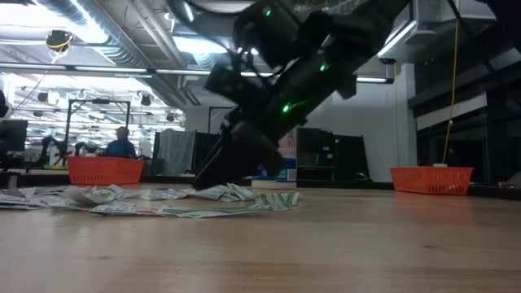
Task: Pick & Place First Aid Supplies
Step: Put the green bandage pack into the black bin, then put the orange ointment pack into the left orange bin
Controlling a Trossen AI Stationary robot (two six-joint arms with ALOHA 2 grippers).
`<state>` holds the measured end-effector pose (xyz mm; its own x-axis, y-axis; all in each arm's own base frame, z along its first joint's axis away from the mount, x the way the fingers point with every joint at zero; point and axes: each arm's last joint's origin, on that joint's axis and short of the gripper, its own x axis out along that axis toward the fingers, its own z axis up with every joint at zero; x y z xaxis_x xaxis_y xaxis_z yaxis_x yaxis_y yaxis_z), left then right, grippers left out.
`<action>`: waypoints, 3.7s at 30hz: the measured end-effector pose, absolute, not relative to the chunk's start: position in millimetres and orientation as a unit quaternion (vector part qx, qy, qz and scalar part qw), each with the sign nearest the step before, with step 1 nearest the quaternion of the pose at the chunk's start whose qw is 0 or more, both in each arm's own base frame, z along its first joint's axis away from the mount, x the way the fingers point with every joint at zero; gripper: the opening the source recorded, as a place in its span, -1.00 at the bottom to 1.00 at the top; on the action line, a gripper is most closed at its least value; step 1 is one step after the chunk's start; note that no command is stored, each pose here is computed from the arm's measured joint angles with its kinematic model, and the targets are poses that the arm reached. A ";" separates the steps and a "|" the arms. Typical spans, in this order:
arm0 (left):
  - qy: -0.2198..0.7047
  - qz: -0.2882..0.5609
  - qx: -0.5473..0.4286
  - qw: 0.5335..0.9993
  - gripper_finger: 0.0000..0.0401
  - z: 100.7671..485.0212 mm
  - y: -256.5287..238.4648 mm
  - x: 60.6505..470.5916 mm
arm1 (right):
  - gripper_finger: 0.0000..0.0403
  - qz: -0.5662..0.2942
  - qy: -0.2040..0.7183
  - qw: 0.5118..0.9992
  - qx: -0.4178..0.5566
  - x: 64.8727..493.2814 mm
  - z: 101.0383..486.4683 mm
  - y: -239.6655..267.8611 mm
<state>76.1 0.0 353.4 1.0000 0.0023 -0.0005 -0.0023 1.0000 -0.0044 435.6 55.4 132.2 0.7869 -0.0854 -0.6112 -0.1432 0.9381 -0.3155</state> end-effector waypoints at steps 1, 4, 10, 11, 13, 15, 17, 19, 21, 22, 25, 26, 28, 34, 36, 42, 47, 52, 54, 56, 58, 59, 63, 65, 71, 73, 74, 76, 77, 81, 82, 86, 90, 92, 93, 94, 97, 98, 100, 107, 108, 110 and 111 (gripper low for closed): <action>0.000 0.001 -0.002 1.000 -0.98 353.5 0.0 76.0 | -0.16 0.010 0.326 0.930 -0.170 438.5 128.3 53.8; 0.000 0.001 -0.002 1.000 -0.98 353.5 0.1 76.0 | -0.16 -0.027 0.333 0.929 -0.158 443.9 118.6 47.5; 0.000 0.001 -0.002 1.000 -0.98 353.4 0.1 76.1 | -0.16 -0.100 0.339 0.925 -0.136 445.3 115.3 35.1; 0.000 0.001 -0.002 1.000 -0.98 353.5 0.0 76.1 | -0.16 -0.106 0.339 0.926 -0.130 445.3 115.2 33.5; 0.000 0.001 -0.002 1.000 -0.98 353.5 0.0 76.1 | -0.16 -0.113 0.341 0.925 -0.123 445.0 114.8 32.3; 0.000 0.001 -0.002 1.000 -0.98 353.5 0.1 76.1 | -0.19 -0.117 0.341 0.926 -0.114 444.8 114.6 32.2; 0.000 0.001 -0.002 1.000 -0.98 353.5 0.1 76.1 | -0.26 -0.119 0.343 0.926 -0.106 444.4 114.2 32.4; 0.000 0.001 -0.002 1.000 -0.98 353.5 0.1 76.1 | -0.34 -0.118 0.344 0.926 -0.097 444.2 113.8 32.6; 0.000 0.001 -0.002 1.000 -0.98 353.5 0.1 76.1 | -0.42 -0.109 0.345 0.928 -0.091 444.2 113.6 33.0; 0.000 0.001 -0.002 1.000 -0.98 353.5 0.1 76.1 | -0.45 -0.103 0.345 0.929 -0.090 444.3 113.6 33.2; 0.000 0.001 -0.002 1.000 -0.98 353.5 0.0 76.1 | -0.52 -0.084 0.342 0.930 -0.100 444.8 113.9 35.7; 0.000 0.001 -0.002 1.000 -0.98 353.3 0.0 76.2 | -0.54 -0.079 0.340 0.931 -0.108 445.0 114.2 36.9; 0.000 0.001 -0.002 1.000 -0.98 353.5 0.1 76.1 | -0.54 -0.073 0.333 0.932 -0.124 445.9 115.4 38.9; 0.000 0.001 -0.002 1.000 -0.98 353.5 0.0 76.0 | -0.36 -0.050 0.322 0.935 -0.137 450.1 121.1 42.0; 0.000 0.001 -0.002 1.000 -0.98 353.5 0.1 76.1 | -0.25 -0.042 0.313 0.939 -0.137 453.1 125.6 45.1; 0.000 0.001 -0.002 1.000 -0.98 353.5 0.1 76.0 | 0.08 -0.029 0.295 0.941 -0.160 459.1 136.0 53.5; 0.000 0.001 -0.002 1.000 -0.98 353.5 0.0 76.1 | 0.20 -0.025 0.290 0.943 -0.162 460.2 138.8 58.8; 0.000 0.001 -0.002 1.000 -0.98 353.5 0.0 76.0 | 0.21 -0.011 0.288 0.943 -0.167 459.3 139.0 66.2; 0.000 0.001 -0.002 1.000 -0.98 353.5 0.0 76.1 | 0.22 0.011 0.286 0.943 -0.170 458.9 138.9 69.7; 0.000 0.001 -0.002 1.000 -0.98 353.5 0.1 76.1 | 0.22 0.029 0.285 0.943 -0.172 458.6 138.8 73.2; 0.000 0.001 -0.002 1.000 -0.98 353.5 0.0 76.1 | 0.22 0.034 0.284 0.941 -0.182 458.2 138.9 75.3; 0.000 0.001 -0.002 1.000 -0.98 353.5 0.0 76.1 | 0.22 0.032 0.284 0.940 -0.187 458.1 138.9 75.5; 0.000 0.001 -0.002 1.000 -0.98 353.5 0.1 76.1 | 0.22 0.038 0.304 0.928 -0.210 455.2 138.6 74.6; 0.000 0.001 -0.002 1.000 -0.98 353.5 0.0 76.0 | 0.22 0.040 0.325 0.921 -0.213 450.9 142.4 73.3; 0.000 0.001 -0.002 1.000 -0.98 353.5 0.1 76.1 | 0.22 0.040 0.355 0.913 -0.195 435.0 164.8 74.2; 0.000 0.001 -0.002 1.000 -0.98 353.5 0.0 76.0 | 0.22 0.044 0.365 0.911 -0.185 428.1 169.1 75.9; 0.000 0.001 -0.002 1.000 -0.98 353.5 0.0 76.1 | 0.22 0.048 0.367 0.912 -0.179 424.8 171.0 76.6; 0.000 0.001 -0.002 1.000 -0.98 353.5 0.1 76.0 | 0.22 0.054 0.372 0.911 -0.168 416.5 173.3 77.5; 0.000 0.001 -0.002 1.000 -0.98 353.5 0.0 76.0 | 0.22 0.058 0.372 0.912 -0.164 411.8 174.4 78.1; 0.000 0.001 -0.002 1.000 -0.98 353.5 0.0 76.1 | 0.22 0.062 0.385 0.909 -0.146 390.4 173.9 79.2; 0.000 0.001 -0.002 1.000 -0.98 353.5 0.1 76.0 | 0.22 0.060 0.385 0.910 -0.139 385.9 174.9 79.4; 0.000 0.001 -0.002 1.000 -0.98 353.5 0.0 76.0 | 0.22 0.055 0.387 0.913 -0.118 364.6 179.1 79.1; 0.000 0.001 -0.002 1.000 -0.98 353.5 0.0 76.0 | 0.22 0.051 0.389 0.914 -0.101 343.6 182.6 77.6; 0.000 0.001 -0.002 1.000 -0.98 353.5 0.1 76.1 | 0.22 0.048 0.389 0.915 -0.092 331.0 185.7 75.0; 0.000 0.001 -0.002 1.000 -0.98 353.5 0.0 76.0 | 0.22 0.047 0.390 0.915 -0.088 324.9 187.5 73.6; 0.000 0.001 -0.002 1.000 -0.98 353.4 0.0 76.0 | 0.22 0.045 0.385 0.918 -0.084 319.1 190.7 72.1; 0.000 0.001 -0.002 1.000 -0.98 353.5 0.0 76.0 | 0.22 0.042 0.382 0.920 -0.077 298.1 200.2 67.0; 0.000 0.001 -0.002 1.000 -0.98 353.4 0.0 76.1 | 0.22 0.042 0.374 0.923 -0.076 292.4 204.3 65.6; 0.000 0.001 -0.002 1.000 -0.98 353.5 0.1 76.0 | 0.22 0.042 0.363 0.928 -0.074 279.4 210.3 62.4; 0.000 0.001 -0.002 1.000 -0.98 353.5 0.0 76.1 | 0.22 0.021 0.303 0.950 -0.079 244.9 207.6 51.6; 0.000 0.001 -0.002 1.000 -0.98 353.5 0.0 76.0 | 0.22 0.022 0.296 0.951 -0.080 241.2 204.0 50.7; 0.000 0.001 -0.002 1.000 -0.98 353.5 0.1 76.1 | 0.22 0.022 0.273 0.959 -0.074 234.9 197.4 49.2; 0.000 0.001 -0.002 1.000 -0.98 353.5 0.1 76.1 | 0.22 0.023 0.256 0.964 -0.071 231.1 196.2 48.3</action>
<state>76.1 0.1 353.5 1.0000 0.0025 -0.0004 -0.0025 1.0000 -0.0044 231.1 48.3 196.2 0.8684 0.0073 -0.4958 -0.0798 0.9889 -0.1251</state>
